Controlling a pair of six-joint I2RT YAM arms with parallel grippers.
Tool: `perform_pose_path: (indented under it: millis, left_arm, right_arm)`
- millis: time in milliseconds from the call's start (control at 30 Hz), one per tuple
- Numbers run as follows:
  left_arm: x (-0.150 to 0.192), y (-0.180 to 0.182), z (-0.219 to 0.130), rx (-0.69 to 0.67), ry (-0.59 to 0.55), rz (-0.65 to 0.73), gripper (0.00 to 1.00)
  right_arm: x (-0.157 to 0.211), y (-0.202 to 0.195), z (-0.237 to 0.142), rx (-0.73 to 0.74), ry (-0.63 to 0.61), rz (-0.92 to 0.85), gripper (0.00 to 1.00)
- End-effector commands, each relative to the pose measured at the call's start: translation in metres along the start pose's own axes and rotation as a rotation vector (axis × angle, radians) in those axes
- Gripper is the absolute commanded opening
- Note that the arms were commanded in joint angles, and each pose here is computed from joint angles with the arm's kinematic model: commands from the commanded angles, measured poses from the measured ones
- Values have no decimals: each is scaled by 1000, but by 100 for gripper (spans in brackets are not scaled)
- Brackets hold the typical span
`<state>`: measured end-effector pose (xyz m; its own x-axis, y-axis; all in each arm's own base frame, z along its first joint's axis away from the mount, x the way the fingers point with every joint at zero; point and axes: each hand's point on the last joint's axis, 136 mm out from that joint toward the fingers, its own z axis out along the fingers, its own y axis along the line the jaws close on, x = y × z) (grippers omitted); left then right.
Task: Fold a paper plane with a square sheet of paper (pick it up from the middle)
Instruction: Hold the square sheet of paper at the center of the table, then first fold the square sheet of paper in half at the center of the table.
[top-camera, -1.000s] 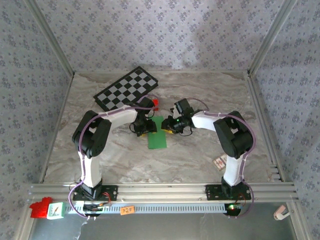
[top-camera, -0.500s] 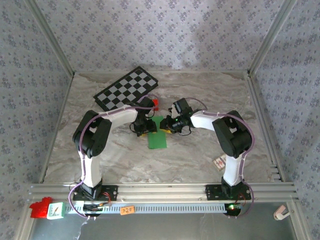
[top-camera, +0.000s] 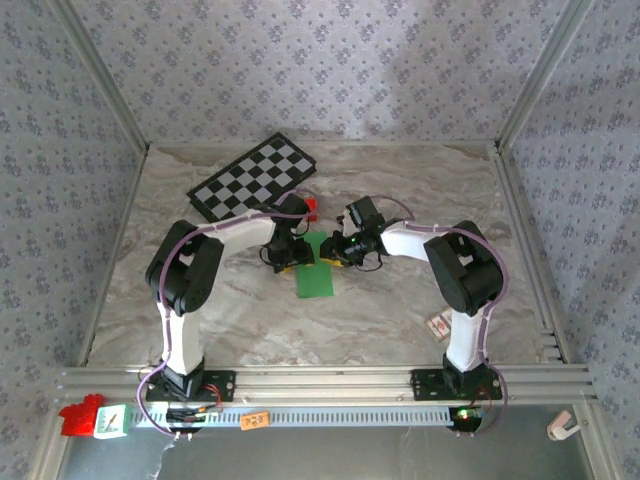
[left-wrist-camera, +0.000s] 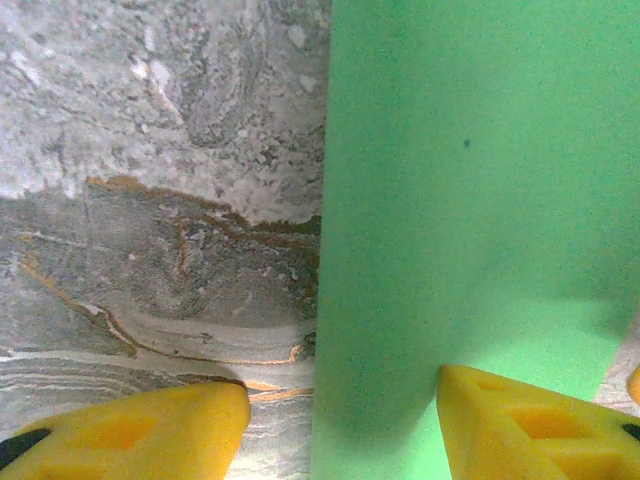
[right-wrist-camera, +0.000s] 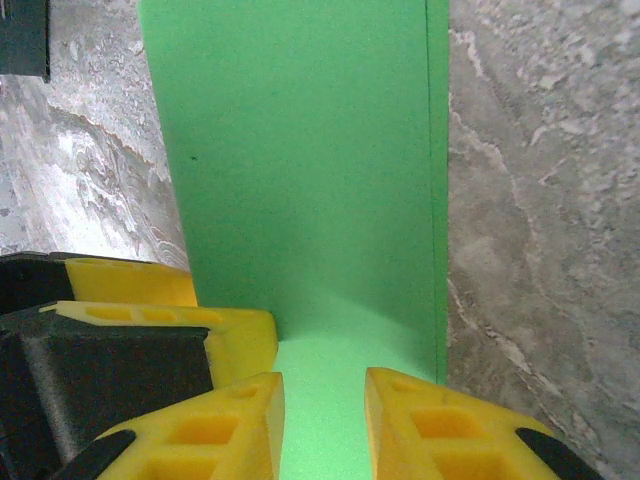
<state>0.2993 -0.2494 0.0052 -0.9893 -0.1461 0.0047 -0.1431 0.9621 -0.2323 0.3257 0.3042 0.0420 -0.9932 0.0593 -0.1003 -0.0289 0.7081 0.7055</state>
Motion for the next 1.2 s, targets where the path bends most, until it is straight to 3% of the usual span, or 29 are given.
perform_pose_path:
  millis: [0, 200, 433, 600, 800, 867, 967, 1167]
  left_arm:
    - [51, 40, 72, -124, 206, -28, 58]
    - [52, 41, 72, -126, 206, -27, 58]
    - [44, 34, 60, -111, 179, -13, 58]
    - [13, 5, 5, -38, 43, 31, 58]
    - [-13, -12, -63, 55, -131, 25, 58]
    - [-17, -28, -73, 158, -165, 31, 55]
    - [-10, -51, -76, 303, -132, 48, 44]
    - [3, -69, -58, 410, -48, 67, 27]
  right_arm:
    - [2, -2, 7, 2, 25, -7, 28]
    - [7, -16, 13, 46, 49, 14, 27]
    - [30, -59, 19, 212, 133, 64, 25]
    - [53, -99, 17, 384, 201, 103, 21]
    - [53, -112, 16, 474, 208, 110, 18]
    - [53, -113, 18, 492, 210, 104, 18]
    - [54, -117, 18, 522, 213, 107, 17]
    - [52, -117, 19, 553, 212, 109, 16]
